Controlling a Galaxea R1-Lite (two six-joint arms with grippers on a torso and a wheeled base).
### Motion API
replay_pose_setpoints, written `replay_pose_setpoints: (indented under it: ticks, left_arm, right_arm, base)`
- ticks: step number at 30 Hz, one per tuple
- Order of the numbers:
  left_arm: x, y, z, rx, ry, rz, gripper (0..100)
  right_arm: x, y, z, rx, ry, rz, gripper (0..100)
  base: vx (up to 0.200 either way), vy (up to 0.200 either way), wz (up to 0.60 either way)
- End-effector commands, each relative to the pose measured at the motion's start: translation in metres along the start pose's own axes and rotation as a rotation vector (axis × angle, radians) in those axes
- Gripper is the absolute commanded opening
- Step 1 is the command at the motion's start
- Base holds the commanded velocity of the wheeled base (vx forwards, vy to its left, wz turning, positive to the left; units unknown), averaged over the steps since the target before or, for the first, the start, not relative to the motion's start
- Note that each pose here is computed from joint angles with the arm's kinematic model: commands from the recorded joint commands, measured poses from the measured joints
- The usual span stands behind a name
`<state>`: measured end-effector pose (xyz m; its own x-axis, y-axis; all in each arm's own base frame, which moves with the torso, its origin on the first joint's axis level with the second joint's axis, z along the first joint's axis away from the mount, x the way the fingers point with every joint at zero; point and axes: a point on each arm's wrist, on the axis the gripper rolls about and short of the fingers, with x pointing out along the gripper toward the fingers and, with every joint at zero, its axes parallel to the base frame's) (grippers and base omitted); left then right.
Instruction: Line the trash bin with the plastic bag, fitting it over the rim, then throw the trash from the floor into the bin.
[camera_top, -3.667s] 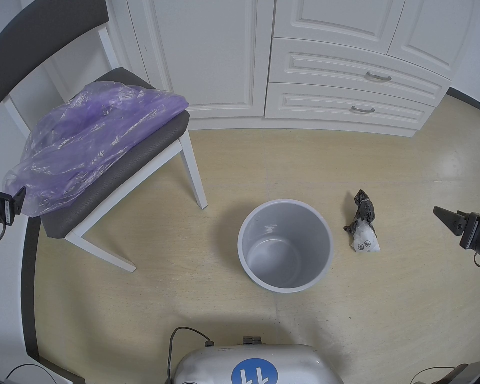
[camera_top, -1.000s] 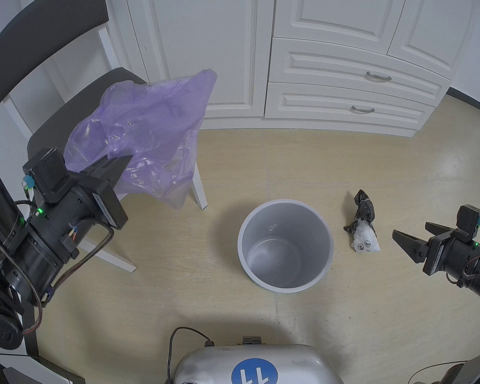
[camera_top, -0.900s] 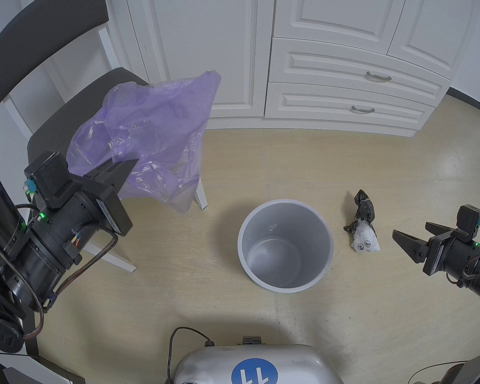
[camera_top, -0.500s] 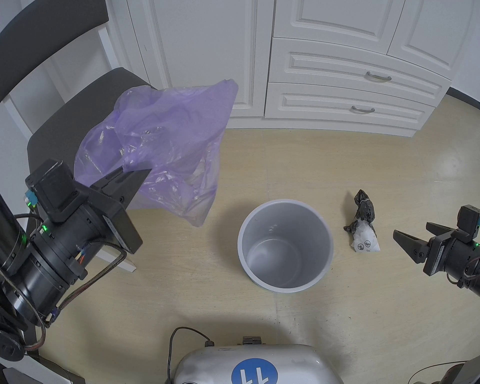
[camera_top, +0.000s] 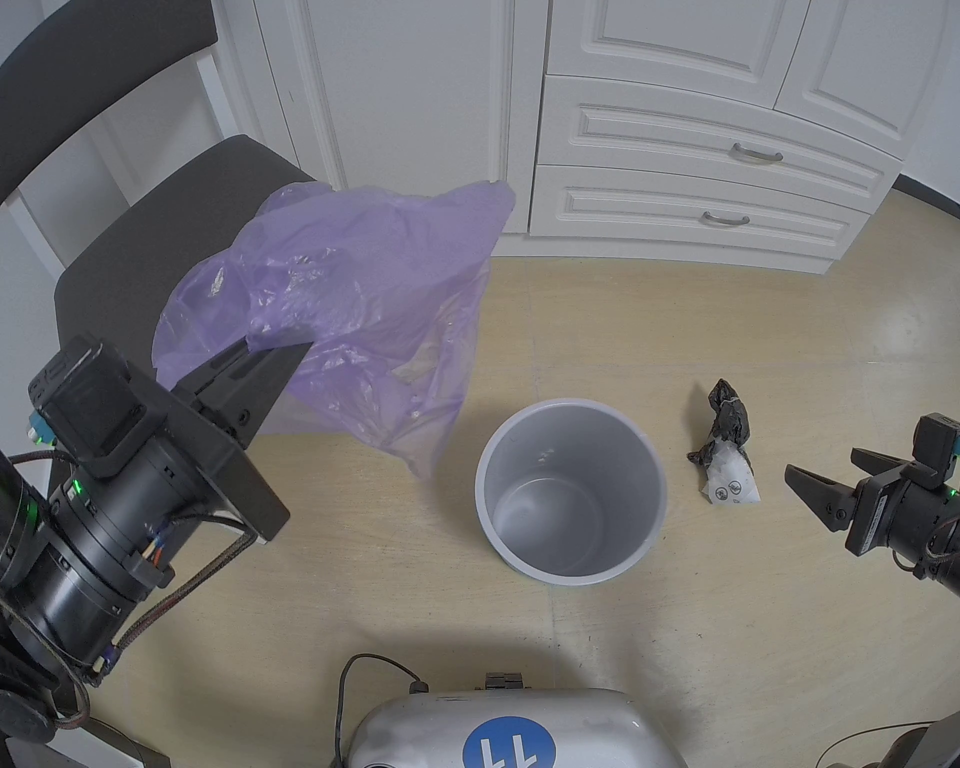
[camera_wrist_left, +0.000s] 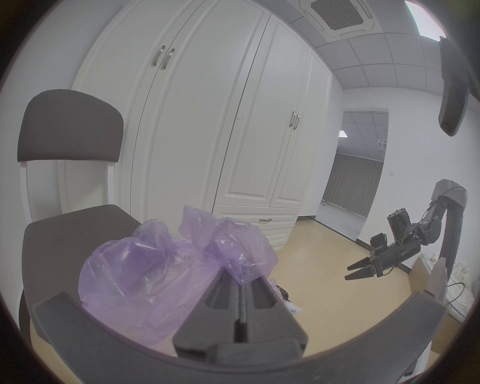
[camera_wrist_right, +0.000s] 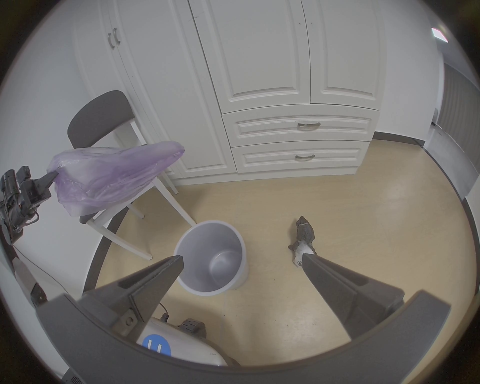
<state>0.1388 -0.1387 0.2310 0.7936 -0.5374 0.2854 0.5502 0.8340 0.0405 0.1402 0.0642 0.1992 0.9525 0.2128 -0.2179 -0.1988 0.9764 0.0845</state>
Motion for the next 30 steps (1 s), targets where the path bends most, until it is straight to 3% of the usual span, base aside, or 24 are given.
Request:
replay_pose_setpoints:
  ticks: [1, 19, 25, 30]
  left_arm:
    - [-0.003, -0.002, 0.0, 0.005, -0.007, -0.014, 0]
    - [-0.016, -0.012, 0.01, -0.033, -0.053, -0.08, 0]
    - [-0.041, -0.015, 0.02, -0.128, -0.11, -0.313, 0]
    - [-0.049, -0.013, 0.025, -0.201, -0.13, -0.384, 0]
  right_arm:
    - [0.0, 0.0, 0.0, -0.006, 0.001, 0.001, 100]
    - [0.0, 0.004, -0.006, -0.019, 0.021, 0.03, 100]
    - [0.001, 0.014, -0.009, 0.013, 0.041, 0.092, 100]
    - [0.006, 0.021, -0.012, 0.04, 0.072, 0.12, 100]
  base:
    - [0.0, 0.0, 0.0]
    - [0.0, 0.0, 0.0]
    - [0.0, 0.0, 0.0]
    - [0.0, 0.0, 0.0]
